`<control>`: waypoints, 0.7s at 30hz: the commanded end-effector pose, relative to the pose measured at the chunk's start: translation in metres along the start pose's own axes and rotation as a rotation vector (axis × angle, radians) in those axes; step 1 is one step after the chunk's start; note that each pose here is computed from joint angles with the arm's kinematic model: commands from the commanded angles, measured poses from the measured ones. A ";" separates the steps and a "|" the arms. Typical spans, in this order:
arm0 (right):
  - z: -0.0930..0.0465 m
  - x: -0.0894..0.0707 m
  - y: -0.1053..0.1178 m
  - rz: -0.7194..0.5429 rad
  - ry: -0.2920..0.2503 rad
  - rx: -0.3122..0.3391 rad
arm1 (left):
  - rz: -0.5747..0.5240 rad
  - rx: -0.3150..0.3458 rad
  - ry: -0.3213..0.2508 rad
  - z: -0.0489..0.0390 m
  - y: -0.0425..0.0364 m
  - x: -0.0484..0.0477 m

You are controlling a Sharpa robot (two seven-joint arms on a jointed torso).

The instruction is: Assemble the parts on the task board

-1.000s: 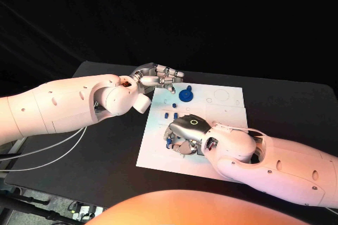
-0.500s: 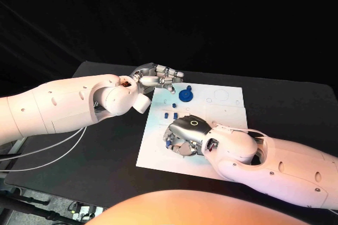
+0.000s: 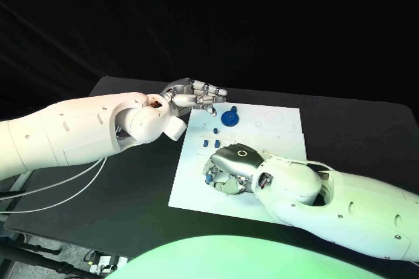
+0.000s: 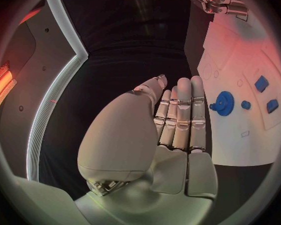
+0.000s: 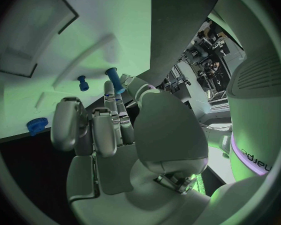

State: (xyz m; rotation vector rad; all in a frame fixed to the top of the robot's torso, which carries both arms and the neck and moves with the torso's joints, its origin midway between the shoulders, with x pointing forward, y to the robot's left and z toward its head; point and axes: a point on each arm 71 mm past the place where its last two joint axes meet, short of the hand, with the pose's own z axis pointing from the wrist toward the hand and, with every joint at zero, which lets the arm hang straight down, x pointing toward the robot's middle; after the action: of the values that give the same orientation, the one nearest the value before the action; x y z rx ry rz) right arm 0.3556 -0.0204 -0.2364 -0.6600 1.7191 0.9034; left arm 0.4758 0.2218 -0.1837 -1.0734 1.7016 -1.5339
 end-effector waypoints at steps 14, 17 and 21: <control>-0.020 -0.013 -0.004 0.017 -0.129 0.015 | -0.006 0.001 0.017 -0.0002 -0.0006 0.0007; -0.028 -0.021 -0.005 0.036 -0.173 0.010 | -0.006 0.001 0.016 -0.0003 -0.0005 0.0002; -0.045 -0.036 -0.016 0.102 -0.224 0.037 | -0.006 0.002 0.016 -0.0003 -0.0005 0.0001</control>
State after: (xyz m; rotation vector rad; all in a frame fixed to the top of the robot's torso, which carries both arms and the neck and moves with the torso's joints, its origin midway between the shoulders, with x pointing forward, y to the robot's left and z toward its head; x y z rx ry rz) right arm 0.3538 -0.0625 -0.2050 -0.5246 1.6096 0.9173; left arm 0.4761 0.2236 -0.1842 -1.0767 1.7031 -1.5284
